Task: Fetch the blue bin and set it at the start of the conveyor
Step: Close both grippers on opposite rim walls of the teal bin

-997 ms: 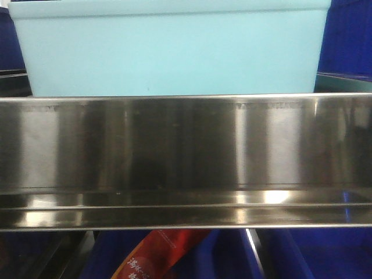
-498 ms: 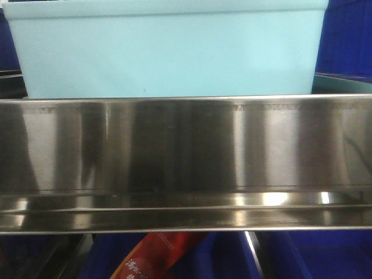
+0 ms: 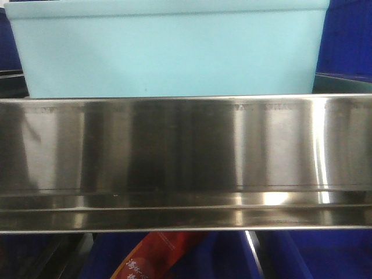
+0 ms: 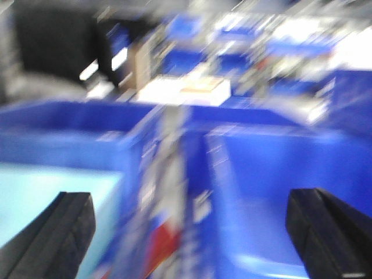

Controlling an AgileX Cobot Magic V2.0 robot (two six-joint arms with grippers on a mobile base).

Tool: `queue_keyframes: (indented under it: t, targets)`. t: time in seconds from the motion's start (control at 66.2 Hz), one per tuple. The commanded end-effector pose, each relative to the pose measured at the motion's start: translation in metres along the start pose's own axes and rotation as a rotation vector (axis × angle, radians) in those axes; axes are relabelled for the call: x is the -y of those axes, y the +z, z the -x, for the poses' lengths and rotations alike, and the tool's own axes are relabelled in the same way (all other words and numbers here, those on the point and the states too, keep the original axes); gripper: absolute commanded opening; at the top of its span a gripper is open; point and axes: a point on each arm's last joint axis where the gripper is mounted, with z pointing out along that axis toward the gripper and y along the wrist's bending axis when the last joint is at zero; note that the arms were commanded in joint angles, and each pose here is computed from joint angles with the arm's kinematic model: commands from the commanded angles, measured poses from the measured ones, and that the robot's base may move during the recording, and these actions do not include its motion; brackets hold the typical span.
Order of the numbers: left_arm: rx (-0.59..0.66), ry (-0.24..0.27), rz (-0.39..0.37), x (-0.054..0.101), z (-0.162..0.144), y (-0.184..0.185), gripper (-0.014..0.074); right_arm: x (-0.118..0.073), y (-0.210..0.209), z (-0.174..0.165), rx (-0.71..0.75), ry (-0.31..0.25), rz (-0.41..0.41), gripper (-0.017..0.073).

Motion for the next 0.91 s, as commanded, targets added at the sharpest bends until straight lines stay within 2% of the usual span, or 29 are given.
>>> queue_keyframes:
  t: [0.0, 0.106, 0.181, 0.287, 0.362, 0.453, 0.544, 0.634, 0.785, 0.891]
  targets:
    - [-0.048, 0.000, -0.081, 0.010, 0.013, 0.022, 0.0549, -0.007, 0.017, 0.006, -0.101, -0.009, 0.077, 0.0568]
    - [-0.143, 0.013, -0.136, 0.020, 0.024, 0.052, 0.0549, -0.017, 0.044, 0.017, -0.230, -0.024, 0.144, 0.0568]
    - [-0.237, -0.007, -0.149, 0.025, 0.029, 0.079, 0.0549, -0.023, 0.065, 0.027, -0.313, -0.033, 0.169, 0.0568]
    - [-0.335, -0.026, -0.126, 0.027, 0.035, 0.110, 0.0549, -0.027, 0.094, 0.037, -0.419, -0.037, 0.174, 0.0568]
    - [-0.404, -0.024, -0.089, 0.026, 0.037, 0.135, 0.0549, -0.029, 0.114, 0.045, -0.502, -0.001, 0.158, 0.0568]
    - [-0.485, -0.021, 0.005, 0.021, 0.038, 0.158, 0.0549, -0.032, 0.145, 0.049, -0.591, 0.059, 0.133, 0.0568]
    - [-0.565, -0.010, 0.082, 0.016, 0.038, 0.181, 0.0549, -0.036, 0.171, 0.049, -0.638, 0.078, 0.126, 0.0568]
    - [-0.614, -0.019, 0.109, 0.011, 0.038, 0.197, 0.0549, -0.043, 0.191, 0.045, -0.672, 0.090, 0.131, 0.0568]
    - [-0.683, -0.049, 0.175, -0.008, 0.032, 0.225, 0.0549, -0.052, 0.225, 0.018, -0.765, 0.117, 0.119, 0.0568]
    - [-0.730, -0.098, 0.193, -0.020, 0.019, 0.241, 0.0549, -0.055, 0.244, 0.000, -0.815, 0.119, 0.111, 0.0568]
